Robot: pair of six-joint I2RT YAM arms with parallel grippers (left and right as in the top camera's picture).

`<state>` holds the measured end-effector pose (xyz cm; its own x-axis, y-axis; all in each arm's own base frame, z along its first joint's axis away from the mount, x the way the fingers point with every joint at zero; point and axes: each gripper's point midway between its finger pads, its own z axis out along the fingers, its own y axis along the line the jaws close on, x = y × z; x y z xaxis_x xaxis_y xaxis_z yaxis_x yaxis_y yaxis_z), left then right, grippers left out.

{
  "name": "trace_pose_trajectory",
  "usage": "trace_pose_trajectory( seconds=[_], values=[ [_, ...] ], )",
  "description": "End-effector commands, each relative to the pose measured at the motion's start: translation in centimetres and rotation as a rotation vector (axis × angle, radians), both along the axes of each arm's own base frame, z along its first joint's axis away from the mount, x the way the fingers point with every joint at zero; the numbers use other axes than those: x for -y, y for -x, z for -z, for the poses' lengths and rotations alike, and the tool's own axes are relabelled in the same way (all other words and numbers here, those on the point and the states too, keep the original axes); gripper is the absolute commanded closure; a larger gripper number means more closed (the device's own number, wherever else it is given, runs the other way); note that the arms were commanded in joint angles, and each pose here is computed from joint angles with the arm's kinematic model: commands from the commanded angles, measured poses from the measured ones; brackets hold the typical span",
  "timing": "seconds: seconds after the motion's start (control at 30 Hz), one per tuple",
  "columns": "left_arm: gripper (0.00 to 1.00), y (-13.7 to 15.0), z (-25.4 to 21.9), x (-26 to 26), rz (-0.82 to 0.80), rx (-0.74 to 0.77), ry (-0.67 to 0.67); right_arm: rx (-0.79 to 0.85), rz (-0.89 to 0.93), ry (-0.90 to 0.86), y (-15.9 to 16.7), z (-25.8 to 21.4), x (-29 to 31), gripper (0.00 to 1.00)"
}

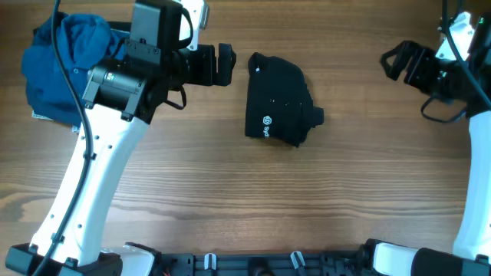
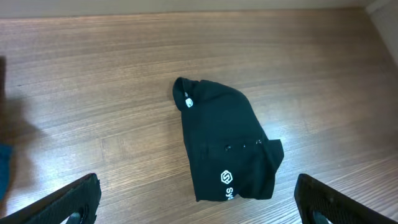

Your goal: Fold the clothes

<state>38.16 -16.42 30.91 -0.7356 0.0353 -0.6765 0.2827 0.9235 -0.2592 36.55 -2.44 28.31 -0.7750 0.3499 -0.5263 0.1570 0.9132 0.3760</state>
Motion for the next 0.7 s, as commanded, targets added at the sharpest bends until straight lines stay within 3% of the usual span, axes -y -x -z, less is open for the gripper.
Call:
trace_pose_trajectory(
  seconds=[0.0,0.13,0.2,0.27,0.33,0.37,0.5,0.67],
  values=[
    [0.00,-0.1,-0.5,-0.1,0.007,0.026,-0.013,-0.095,-0.086,-0.070,-0.1,4.2,-2.3,0.01],
    [0.00,-0.3,-0.5,-0.5,-0.010,0.034,-0.027,-0.221,-0.029,-0.039,0.4,10.4,-3.1,0.05],
    [0.00,-0.4,-0.6,-0.5,-0.013,0.040,-0.028,-0.248,-0.011,-0.014,0.4,12.9,-3.4,0.17],
    [0.00,-0.5,-0.7,-0.5,-0.015,0.047,-0.027,-0.252,-0.018,0.011,0.2,15.1,-4.2,0.55],
    [0.00,-0.6,-0.8,-0.5,-0.015,0.052,-0.025,-0.242,-0.031,0.043,-0.1,17.0,-5.0,0.85],
    [0.00,-0.7,-0.9,-0.4,-0.015,0.055,-0.024,-0.236,-0.034,0.055,-0.4,17.9,-5.5,0.92],
    [0.00,-0.8,-0.9,-0.4,-0.015,0.059,-0.022,-0.232,-0.069,0.073,-1.2,20.7,-7.7,0.96],
    [0.00,-1.0,-0.8,-0.8,-0.033,0.062,-0.038,-0.338,-0.143,0.073,0.3,23.8,-10.6,0.96]
  ],
)
